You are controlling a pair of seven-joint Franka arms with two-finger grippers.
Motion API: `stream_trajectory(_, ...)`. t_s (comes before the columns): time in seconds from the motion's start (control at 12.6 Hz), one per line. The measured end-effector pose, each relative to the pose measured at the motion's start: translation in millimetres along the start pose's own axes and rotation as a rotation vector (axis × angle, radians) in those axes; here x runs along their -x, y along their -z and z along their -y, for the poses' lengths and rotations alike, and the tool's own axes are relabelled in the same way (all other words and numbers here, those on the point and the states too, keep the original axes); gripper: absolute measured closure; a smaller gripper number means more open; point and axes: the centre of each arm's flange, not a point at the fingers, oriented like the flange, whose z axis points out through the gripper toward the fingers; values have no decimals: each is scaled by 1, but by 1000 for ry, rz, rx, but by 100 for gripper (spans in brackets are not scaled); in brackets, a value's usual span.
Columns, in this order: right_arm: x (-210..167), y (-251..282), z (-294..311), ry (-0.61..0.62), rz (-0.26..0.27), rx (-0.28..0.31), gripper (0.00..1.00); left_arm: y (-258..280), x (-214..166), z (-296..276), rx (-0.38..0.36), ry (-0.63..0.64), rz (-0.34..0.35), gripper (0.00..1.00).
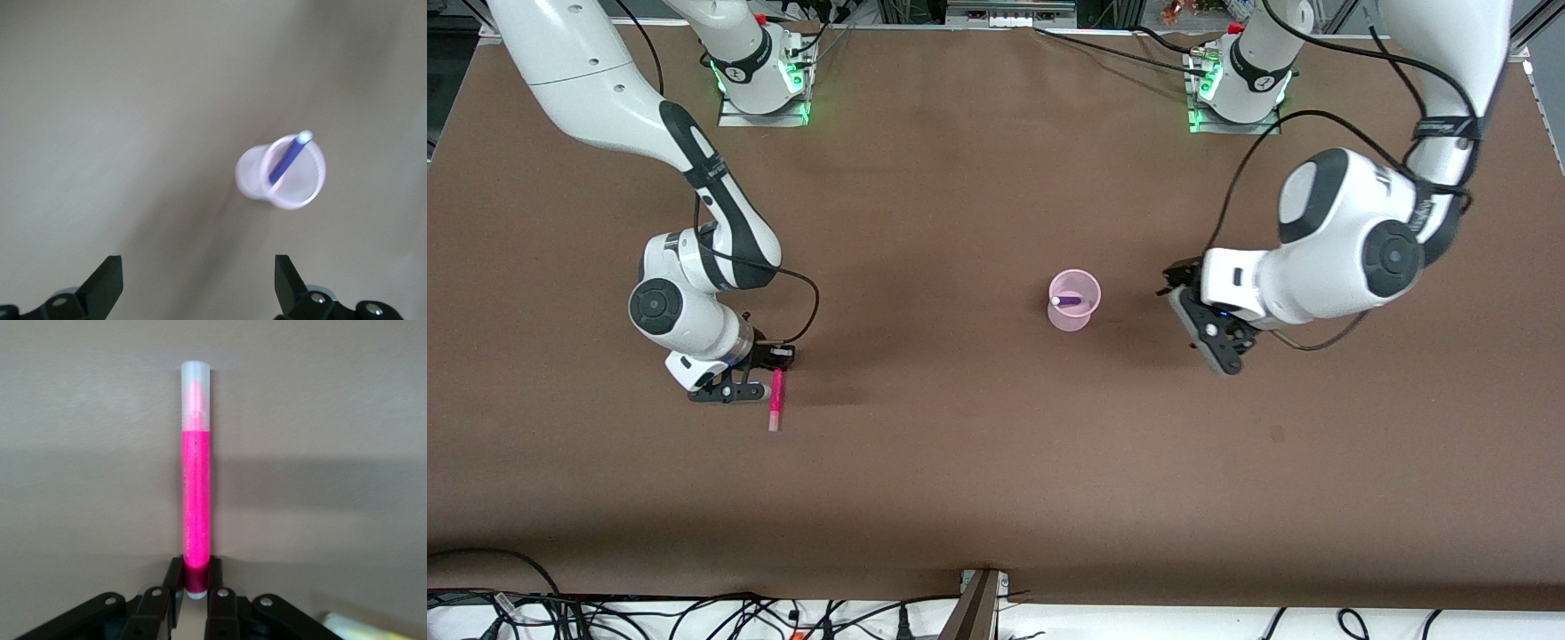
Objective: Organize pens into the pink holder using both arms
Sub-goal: 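Drop the blue marker into the cup while the right gripper grasps the pink marker, then lift the pink marker toward the cup while the left gripper withdraws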
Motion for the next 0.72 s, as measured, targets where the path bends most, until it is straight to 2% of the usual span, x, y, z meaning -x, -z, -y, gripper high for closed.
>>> stream_trajectory(0.24, 0, 31, 44, -79, 100, -18, 81, 36, 32, 43, -50, 65, 33, 0)
stream_trajectory(0.4, -4, 76, 81, -180, 193, -82, 81, 65, 46, 57, -117, 63, 110, 0)
stream_trajectory(0.48, -5, 100, 103, -235, 226, -114, 81, 82, 49, 57, -127, 68, 145, 0)
stream_trajectory(0.72, 12, 133, 185, -401, 283, -189, 81, 130, 61, 49, -126, 148, 204, 0)
